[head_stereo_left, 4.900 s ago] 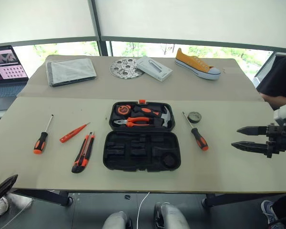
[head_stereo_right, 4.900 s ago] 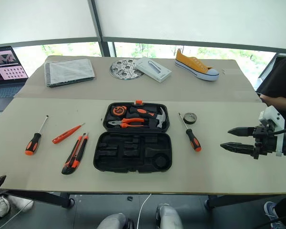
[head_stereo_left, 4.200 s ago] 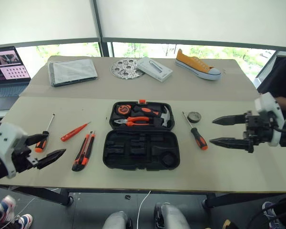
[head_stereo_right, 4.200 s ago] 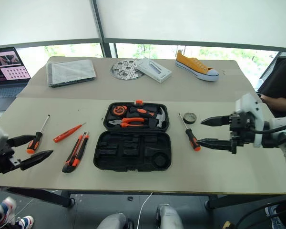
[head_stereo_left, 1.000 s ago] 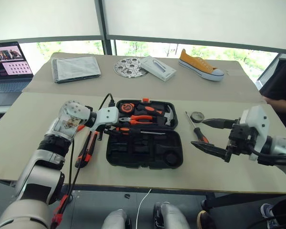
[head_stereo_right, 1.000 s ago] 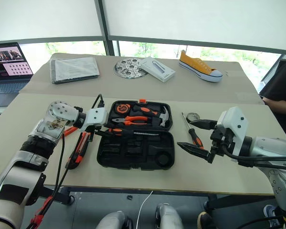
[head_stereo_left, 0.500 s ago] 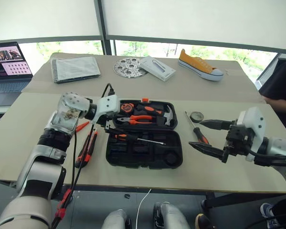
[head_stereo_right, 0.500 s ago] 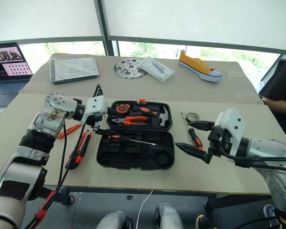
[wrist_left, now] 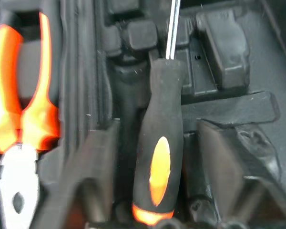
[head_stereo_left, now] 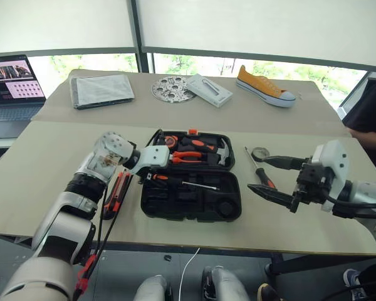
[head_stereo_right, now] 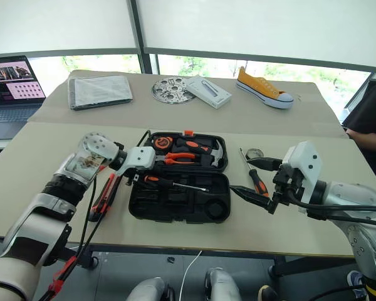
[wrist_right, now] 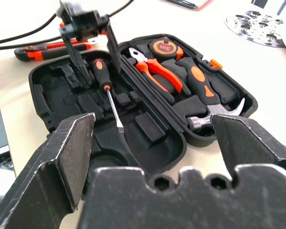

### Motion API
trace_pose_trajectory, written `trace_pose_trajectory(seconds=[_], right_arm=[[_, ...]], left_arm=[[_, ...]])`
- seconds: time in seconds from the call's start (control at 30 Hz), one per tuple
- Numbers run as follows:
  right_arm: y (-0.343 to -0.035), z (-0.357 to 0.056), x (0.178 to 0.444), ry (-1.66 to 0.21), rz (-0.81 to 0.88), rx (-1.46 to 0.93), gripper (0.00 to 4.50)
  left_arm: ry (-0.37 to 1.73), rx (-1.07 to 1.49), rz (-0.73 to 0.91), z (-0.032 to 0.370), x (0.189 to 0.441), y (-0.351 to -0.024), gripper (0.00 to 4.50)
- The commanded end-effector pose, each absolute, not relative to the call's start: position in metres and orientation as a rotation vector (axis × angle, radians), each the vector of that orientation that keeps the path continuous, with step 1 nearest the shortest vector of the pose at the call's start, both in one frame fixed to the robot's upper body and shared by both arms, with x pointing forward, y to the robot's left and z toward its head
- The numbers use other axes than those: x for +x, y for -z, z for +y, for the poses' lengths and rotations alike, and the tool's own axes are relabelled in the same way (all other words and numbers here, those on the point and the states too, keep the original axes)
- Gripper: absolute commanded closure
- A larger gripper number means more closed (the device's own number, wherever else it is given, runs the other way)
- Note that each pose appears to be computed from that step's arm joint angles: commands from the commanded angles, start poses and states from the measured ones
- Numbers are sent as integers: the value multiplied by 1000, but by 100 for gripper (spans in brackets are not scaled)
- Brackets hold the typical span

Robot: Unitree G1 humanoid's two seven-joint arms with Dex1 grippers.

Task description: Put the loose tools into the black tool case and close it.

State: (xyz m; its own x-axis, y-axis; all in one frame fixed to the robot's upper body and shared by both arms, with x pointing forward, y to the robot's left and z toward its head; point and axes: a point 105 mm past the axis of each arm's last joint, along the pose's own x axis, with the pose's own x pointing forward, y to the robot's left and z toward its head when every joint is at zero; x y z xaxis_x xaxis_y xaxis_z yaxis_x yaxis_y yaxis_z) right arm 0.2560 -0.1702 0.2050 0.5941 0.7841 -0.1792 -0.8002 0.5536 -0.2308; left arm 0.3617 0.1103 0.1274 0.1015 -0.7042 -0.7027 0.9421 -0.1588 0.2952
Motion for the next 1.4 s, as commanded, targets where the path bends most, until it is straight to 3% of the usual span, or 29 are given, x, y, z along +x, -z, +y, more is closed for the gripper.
trace_pose_trajectory(seconds=[0.03,0.07,0.23,0.53,0.6,0.77,0.97,1.23,1.4], right_arm=[[-215,-169,251,-928,15,-317,0],[-215,-170,250,-926,16,-316,0],[-215,-170,250,-919,15,-315,0],[-216,-168,251,-920,4,-307,0],[-216,-168,250,-920,5,-307,0],[-215,-168,249,-921,7,-304,0],[-214,-167,248,-924,6,-299,0],[-218,-167,250,-917,-7,-288,0],[-218,-168,249,-911,-8,-285,0]], left_arm=[[1486,860,351,108,365,-143,348],[1486,840,360,109,365,-145,369],[1442,725,400,108,371,-158,369],[1416,789,419,101,376,-152,369],[1419,792,411,100,376,-154,269],[1395,772,374,99,380,-165,105],[1425,745,363,96,373,-173,105],[1455,921,401,102,371,-146,105],[1477,890,405,101,371,-148,105]])
